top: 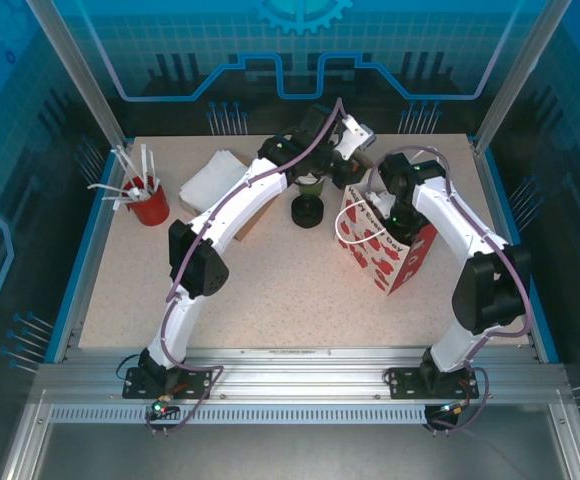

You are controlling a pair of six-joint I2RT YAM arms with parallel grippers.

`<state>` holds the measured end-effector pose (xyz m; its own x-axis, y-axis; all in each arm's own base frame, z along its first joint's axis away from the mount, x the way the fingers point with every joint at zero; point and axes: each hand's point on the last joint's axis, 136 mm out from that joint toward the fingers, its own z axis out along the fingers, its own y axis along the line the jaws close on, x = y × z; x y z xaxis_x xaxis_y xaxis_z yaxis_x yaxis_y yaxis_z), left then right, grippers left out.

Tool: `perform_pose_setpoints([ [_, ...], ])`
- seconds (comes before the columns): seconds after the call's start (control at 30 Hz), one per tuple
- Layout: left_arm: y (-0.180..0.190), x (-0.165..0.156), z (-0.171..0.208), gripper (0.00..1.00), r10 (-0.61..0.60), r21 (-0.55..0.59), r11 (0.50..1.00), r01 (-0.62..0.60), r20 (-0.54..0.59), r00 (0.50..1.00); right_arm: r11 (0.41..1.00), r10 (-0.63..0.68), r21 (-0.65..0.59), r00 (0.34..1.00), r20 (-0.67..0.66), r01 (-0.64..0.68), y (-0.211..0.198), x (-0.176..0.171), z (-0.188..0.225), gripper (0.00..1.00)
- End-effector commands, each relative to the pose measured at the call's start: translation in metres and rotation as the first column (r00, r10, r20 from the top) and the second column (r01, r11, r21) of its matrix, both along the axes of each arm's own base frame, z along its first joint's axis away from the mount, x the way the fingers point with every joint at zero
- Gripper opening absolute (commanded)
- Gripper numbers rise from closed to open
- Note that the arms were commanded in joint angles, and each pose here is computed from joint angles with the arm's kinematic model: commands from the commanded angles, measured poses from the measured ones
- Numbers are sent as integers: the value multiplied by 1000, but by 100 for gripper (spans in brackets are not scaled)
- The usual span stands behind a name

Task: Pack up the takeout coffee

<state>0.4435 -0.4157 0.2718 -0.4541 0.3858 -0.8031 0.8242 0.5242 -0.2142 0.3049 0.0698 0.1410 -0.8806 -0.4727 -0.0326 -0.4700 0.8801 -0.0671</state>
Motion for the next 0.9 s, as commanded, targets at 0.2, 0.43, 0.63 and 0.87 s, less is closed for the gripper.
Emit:
perform_pose_setpoints([
  [0.2,7,-9,-7,0,-10,28,1000,11,-35,999,998,3,59,994,109,-10,11,4,37,75],
  [0.43,6,-8,-7,0,-9,25,1000,10,-39,999,993,8,119,988,156,-27,19,2,60,75],
  [0.63,6,-9,-7,0,-11,26,1000,12,-39,999,989,7,145,982,191,-35,21,0,77,75],
  [0.87,6,-9,-7,0,-9,25,1000,10,-39,999,981,-1,188,970,245,-47,25,-7,105,76],
])
